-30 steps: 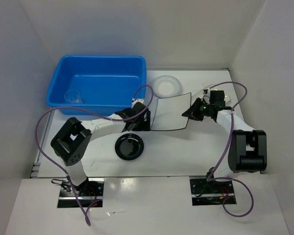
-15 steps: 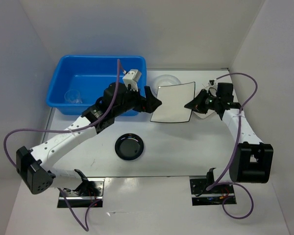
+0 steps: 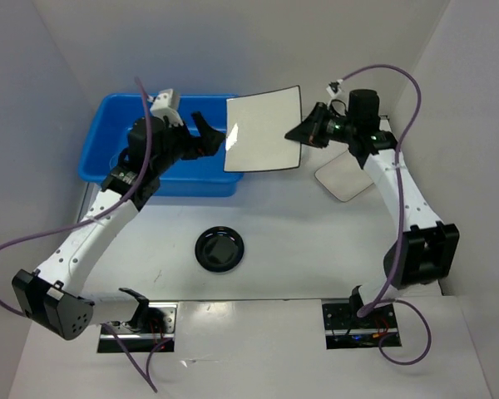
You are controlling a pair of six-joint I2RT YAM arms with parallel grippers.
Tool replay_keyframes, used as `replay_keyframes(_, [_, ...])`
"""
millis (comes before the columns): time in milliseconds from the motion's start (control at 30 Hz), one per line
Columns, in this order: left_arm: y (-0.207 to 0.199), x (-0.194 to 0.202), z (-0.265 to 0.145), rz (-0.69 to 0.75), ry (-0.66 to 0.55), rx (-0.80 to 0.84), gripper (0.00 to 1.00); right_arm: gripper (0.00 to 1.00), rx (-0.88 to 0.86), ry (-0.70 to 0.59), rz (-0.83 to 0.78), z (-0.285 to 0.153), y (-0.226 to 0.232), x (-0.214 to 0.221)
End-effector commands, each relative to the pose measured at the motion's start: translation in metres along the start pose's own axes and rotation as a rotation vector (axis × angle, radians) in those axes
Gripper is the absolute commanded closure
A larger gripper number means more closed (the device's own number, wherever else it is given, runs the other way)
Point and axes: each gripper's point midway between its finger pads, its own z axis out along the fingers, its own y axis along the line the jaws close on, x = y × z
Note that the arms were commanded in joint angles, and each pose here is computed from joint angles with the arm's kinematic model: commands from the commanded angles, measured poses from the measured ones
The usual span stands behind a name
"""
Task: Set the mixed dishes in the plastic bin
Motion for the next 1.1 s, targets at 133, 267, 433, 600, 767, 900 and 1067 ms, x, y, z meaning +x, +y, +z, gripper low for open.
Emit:
replay_keyframes(133, [0.069,-0.05,-0.015,-0.034,-0.108,-0.188,0.0,1.0,-0.13,-0.041,-0.12,0.054,0.046,-0.048])
replay_keyframes(267, [0.09,-0.038,0.002,-0.028,-0.063,-0.187,0.0,1.0,-0.125,-0.021,-0.144,0.093,0.044,-0.051])
replay_keyframes(433, [0.097,-0.034,0.013,-0.081,-0.069,-0.085,0.0,1.0,-0.13,0.057,-0.14,0.154,0.039,-0.04])
replay_keyframes(600, [0.112,-0.028,0.017,-0.096,-0.049,-0.119,0.0,1.0,-0.155,0.044,-0.2,0.187,0.06,-0.049])
replay_keyframes(767, [0.122,-0.017,0.022,-0.098,-0.022,-0.143,0.0,1.0,-0.166,0.087,-0.159,0.224,0.042,-0.031])
replay_keyframes(900, [0.128,-0.009,0.022,-0.104,-0.008,-0.162,0.0,1.0,-0.163,0.133,-0.155,0.25,0.034,-0.003])
replay_keyframes(1067, [0.137,0.005,0.027,-0.104,0.019,-0.176,0.0,1.0,-0.163,0.159,-0.198,0.264,0.037,0.02])
